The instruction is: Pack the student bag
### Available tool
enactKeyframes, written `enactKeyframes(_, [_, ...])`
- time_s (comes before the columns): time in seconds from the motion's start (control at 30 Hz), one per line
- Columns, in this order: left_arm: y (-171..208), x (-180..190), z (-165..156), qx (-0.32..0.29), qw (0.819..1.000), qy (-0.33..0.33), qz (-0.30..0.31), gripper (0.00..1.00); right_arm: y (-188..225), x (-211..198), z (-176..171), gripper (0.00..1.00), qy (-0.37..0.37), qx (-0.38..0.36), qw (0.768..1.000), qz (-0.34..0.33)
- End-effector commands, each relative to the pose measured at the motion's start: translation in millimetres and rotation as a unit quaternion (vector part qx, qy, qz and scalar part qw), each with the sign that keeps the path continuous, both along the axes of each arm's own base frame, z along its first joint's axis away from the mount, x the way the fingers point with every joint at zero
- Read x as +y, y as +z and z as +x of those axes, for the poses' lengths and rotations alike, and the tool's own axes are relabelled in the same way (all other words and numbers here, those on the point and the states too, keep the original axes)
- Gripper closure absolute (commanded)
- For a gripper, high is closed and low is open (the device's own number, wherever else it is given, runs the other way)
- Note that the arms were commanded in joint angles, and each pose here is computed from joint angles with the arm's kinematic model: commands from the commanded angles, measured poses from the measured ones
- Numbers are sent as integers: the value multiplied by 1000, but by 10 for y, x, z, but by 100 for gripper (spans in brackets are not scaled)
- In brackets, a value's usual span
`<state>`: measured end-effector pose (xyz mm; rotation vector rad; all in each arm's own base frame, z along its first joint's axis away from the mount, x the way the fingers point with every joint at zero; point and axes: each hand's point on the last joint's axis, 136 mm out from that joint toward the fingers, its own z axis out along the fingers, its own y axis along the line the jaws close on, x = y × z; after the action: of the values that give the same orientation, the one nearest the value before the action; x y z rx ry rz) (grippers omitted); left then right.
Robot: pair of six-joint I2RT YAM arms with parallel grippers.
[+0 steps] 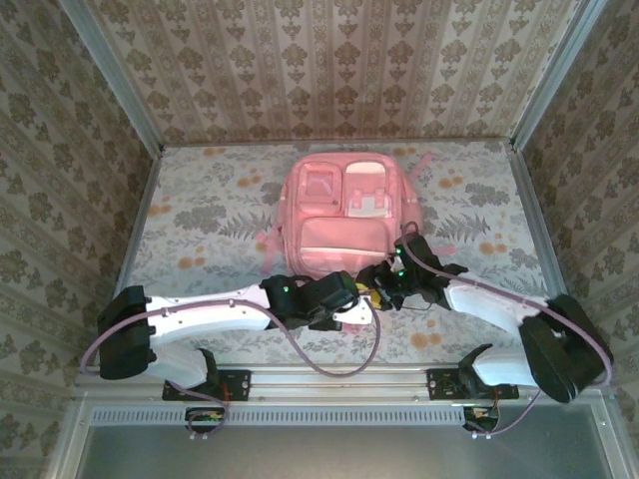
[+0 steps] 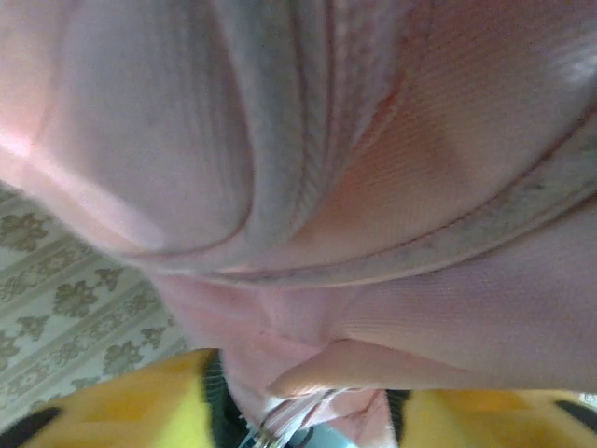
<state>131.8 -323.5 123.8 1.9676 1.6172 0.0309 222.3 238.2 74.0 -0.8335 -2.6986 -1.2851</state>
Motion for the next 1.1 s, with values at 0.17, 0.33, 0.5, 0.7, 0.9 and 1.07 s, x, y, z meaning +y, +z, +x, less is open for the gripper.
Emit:
enactKeyframes(0.17, [91,81,-247,97,990,67,-76,62,-300,-57,148,100,-23,-26,997,-66])
enactKeyframes(0.33, [328,282,-187,200,944,190,-183,64,-44,-139,186,100,-24,-83,990,-110])
enactKeyframes(0.5, [486,429,3,231,886,294,-276,64,-46,-145,218,100,-40,-89,988,-116])
enactKeyframes(0.7, [113,288,36,392,808,390,-204,63,-75,261,264,100,-26,-86,995,-51])
enactKeyframes(0.9, [0,151,-43,445,772,414,-187,60,9,476,234,100,-11,-94,995,-33])
enactKeyframes(1.07, [-109,205,9,433,765,450,-161,62,15,504,215,100,-15,-92,995,-40])
